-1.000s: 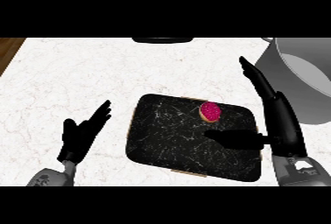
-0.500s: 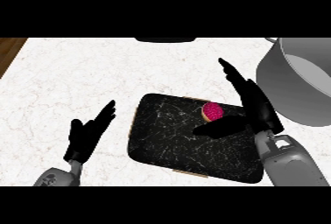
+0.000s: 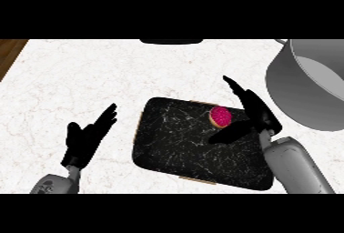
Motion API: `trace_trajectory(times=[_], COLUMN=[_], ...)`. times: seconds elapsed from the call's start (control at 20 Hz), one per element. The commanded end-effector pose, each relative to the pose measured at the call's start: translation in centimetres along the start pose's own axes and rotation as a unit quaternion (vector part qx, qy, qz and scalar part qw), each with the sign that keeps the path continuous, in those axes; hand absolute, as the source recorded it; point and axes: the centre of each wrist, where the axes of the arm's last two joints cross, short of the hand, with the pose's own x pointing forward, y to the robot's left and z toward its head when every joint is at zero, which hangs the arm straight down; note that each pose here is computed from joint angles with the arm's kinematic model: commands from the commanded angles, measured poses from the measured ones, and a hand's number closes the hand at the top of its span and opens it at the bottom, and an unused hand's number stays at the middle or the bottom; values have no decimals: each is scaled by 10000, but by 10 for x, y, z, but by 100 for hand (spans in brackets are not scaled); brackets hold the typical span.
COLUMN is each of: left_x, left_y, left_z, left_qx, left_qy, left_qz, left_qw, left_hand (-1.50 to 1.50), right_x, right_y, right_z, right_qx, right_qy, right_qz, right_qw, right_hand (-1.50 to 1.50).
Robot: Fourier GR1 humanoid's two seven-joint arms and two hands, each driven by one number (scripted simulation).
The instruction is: Pick the cupcake from the tray and place it in the pot
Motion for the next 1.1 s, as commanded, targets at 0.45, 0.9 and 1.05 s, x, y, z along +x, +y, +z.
trace_trajectory(times=[0.45, 0.9, 1.05], left_x=[-6, -1, -4], left_y=[-7, -16, -1], left_z=[-12, -19, -1], left_qx=[66, -13, -41], left_qy=[14, 50, -1], left_qz=[49, 52, -21], left_qw=[10000, 10000, 10000], left_hand=[0, 0, 0], right_x=[-71, -95, -78], right_y=[-21, 10, 0], right_z=[8, 5, -30], right_qx=[-11, 233, 234], right_qy=[-550, -735, -705], right_qz=[-720, -1840, -2074], right_qw=[9959, 9799, 9754], right_hand=[-150, -150, -150])
